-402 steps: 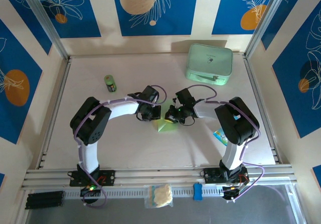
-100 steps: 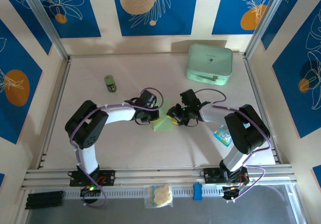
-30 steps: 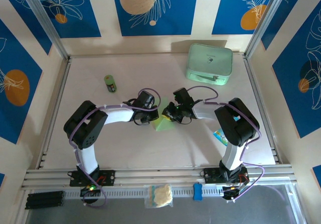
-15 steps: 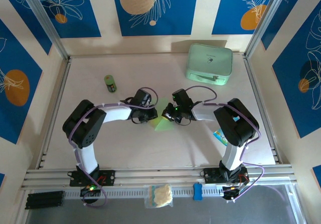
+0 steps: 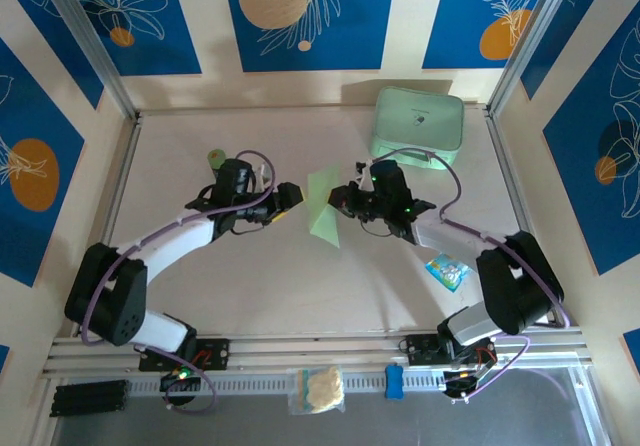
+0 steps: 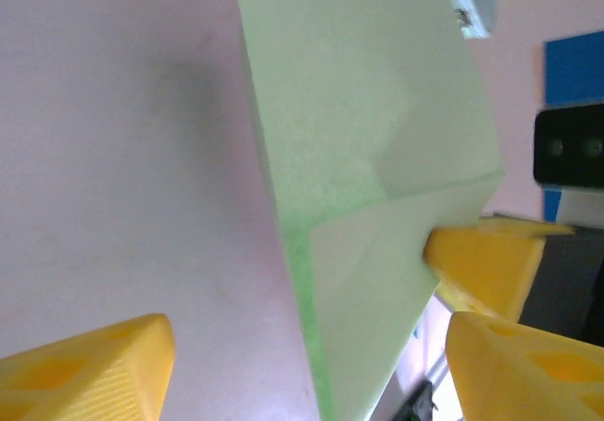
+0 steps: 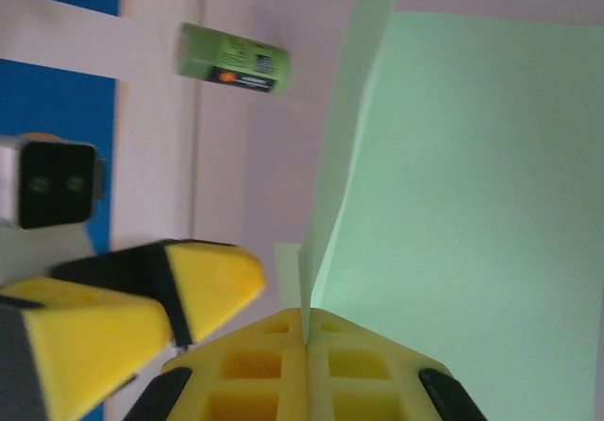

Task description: Fold a paper plane with a square sheet of paper (pick it up from the middle)

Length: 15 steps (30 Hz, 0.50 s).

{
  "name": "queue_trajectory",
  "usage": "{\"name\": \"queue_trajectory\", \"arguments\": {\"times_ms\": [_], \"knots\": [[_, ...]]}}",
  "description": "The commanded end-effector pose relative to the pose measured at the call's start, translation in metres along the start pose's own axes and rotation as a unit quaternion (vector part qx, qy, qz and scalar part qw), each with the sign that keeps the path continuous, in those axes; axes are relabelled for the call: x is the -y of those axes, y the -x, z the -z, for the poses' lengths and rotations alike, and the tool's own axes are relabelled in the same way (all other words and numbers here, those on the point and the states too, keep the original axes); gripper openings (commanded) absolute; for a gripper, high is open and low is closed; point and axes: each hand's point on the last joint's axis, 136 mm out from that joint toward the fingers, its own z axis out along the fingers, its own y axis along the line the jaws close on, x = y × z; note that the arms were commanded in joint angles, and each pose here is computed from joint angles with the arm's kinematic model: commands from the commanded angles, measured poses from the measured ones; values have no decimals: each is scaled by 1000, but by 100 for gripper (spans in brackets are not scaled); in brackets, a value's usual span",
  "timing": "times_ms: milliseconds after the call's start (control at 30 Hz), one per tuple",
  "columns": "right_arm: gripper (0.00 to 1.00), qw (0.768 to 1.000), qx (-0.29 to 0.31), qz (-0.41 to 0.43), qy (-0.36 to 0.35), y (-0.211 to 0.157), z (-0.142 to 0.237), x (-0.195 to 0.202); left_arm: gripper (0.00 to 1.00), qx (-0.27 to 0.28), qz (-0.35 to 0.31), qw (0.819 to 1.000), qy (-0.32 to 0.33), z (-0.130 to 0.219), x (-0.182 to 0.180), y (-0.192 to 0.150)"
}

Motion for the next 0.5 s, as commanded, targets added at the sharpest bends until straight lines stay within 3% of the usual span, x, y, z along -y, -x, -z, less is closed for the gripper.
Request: {"name": "queue_trajectory", "arguments": {"times_ms": [0,233,467], "knots": [[1,998,-16,-4,53,-3,10,-21,84,-13,0,997,-73,6,27,-10],[1,994,-18,-18,103,2,23,-39,90,-22,-17,992,-119,3,55,-16],[2,990,-22,-31,133,3,26,-44,85,-41,-43,985,-161,-9,76,-26]]}}
